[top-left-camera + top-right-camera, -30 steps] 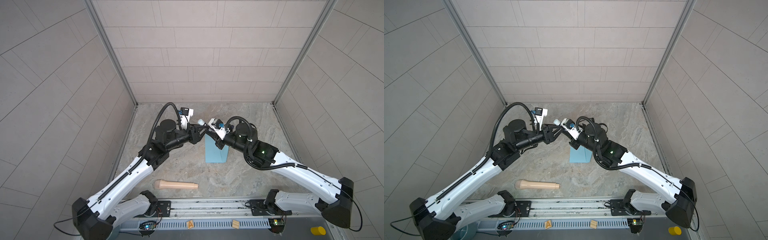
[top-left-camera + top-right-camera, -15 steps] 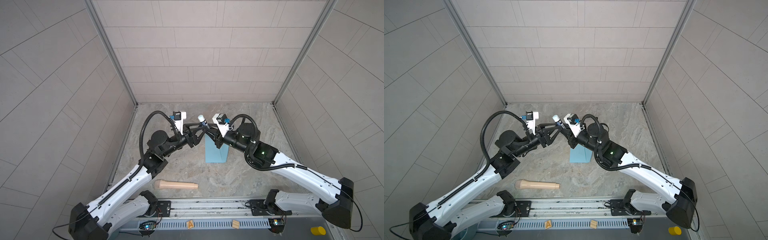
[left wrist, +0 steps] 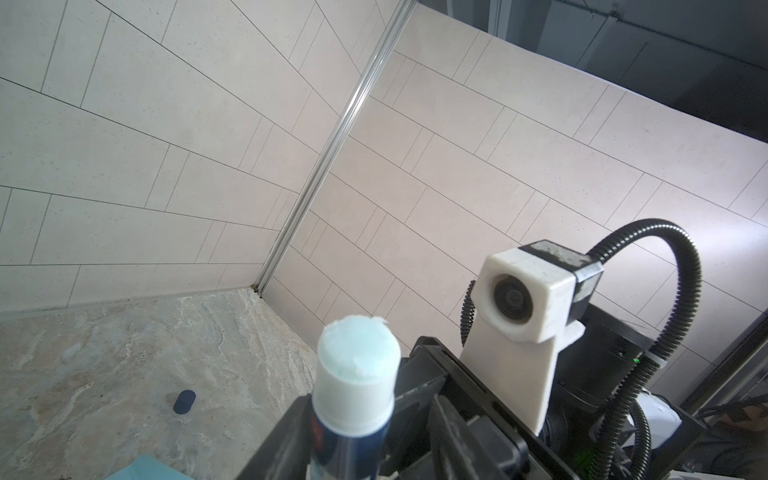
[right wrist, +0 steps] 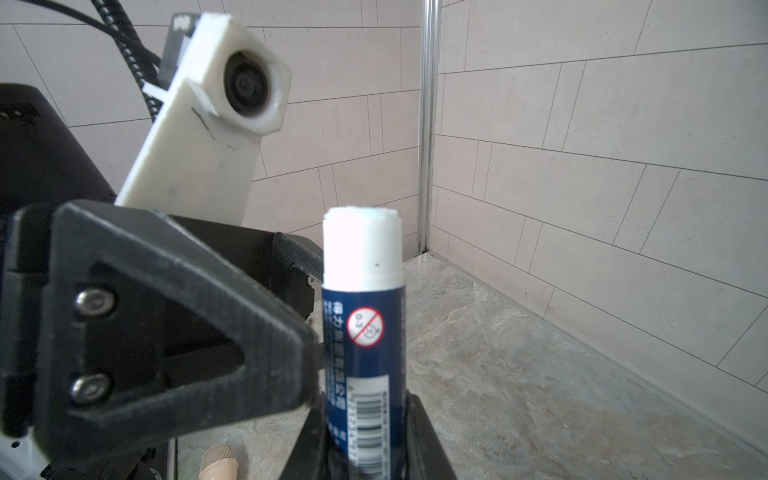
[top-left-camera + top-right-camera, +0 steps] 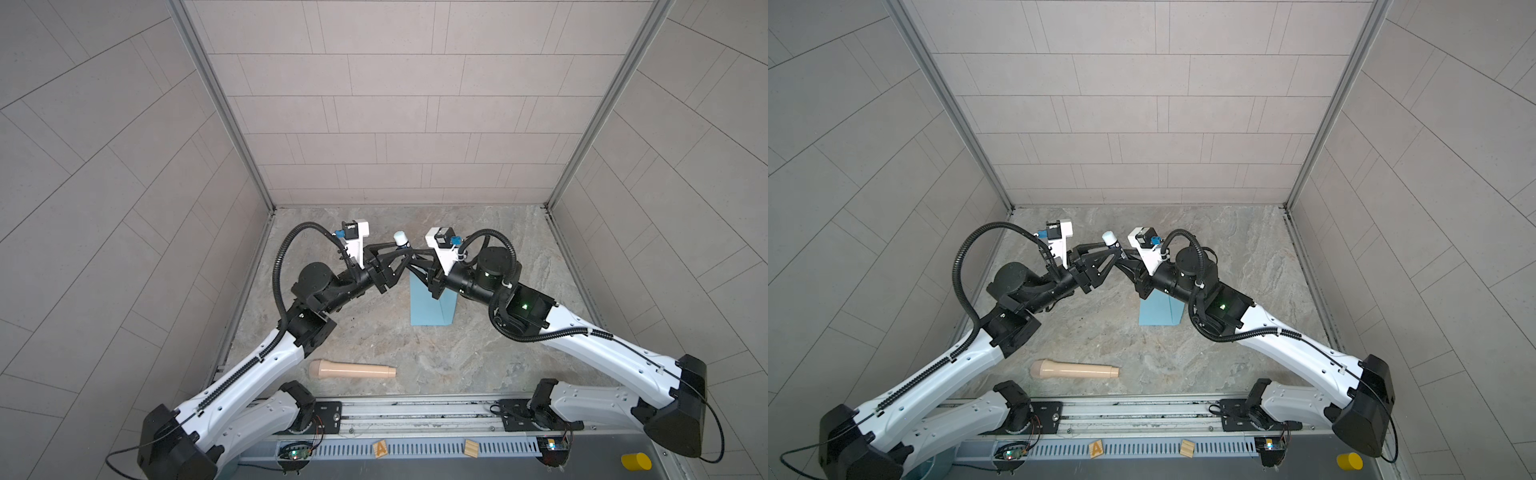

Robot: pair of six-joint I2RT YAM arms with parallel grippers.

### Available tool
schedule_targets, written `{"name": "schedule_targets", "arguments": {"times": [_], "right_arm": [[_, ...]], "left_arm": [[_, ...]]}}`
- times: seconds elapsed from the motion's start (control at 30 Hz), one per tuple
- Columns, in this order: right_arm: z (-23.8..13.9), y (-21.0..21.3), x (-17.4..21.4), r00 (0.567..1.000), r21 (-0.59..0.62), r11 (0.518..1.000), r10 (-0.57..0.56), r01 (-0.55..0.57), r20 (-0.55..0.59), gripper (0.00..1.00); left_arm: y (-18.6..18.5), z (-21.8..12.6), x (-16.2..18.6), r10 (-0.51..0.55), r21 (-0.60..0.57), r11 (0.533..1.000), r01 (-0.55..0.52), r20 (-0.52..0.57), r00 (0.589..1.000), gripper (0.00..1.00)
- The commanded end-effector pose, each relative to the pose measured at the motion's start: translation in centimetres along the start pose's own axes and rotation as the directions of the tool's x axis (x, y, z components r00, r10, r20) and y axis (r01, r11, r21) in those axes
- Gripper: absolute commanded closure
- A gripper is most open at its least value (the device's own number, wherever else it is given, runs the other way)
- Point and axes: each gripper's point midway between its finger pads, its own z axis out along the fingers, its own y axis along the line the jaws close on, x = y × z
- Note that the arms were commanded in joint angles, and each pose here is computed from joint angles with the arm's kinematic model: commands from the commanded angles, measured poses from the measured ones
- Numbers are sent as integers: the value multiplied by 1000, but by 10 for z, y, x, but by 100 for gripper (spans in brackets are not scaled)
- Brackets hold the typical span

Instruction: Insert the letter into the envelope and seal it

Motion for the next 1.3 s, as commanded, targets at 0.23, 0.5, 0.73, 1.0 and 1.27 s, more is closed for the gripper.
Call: {"name": "schedule_targets", "arguments": {"times": [0.23, 0.5, 0.73, 1.0, 1.27], "right_arm": [[-5, 12, -15, 998, -62, 998, 29, -26, 49, 100], [-5, 15, -15, 999, -79, 997, 29, -26, 40, 100], [-11, 12, -15, 999, -50, 999, -10, 12, 37, 64], [-28, 1, -15, 978, 87, 982, -176, 167, 111, 35], [-10, 11, -12, 897, 289, 881, -423, 374, 131, 32]], "left_arm": [[-1, 1, -3, 14, 9, 1000, -14, 22, 1000, 63], [5, 2, 0, 18, -11, 1000, -18, 15, 1000, 85], [15, -2, -6, 14, -88, 996, -11, 39, 999, 100], [29, -15, -33, -134, -201, 965, 171, 184, 974, 100], [34, -14, -38, -261, -187, 933, 309, 243, 934, 100]]}}
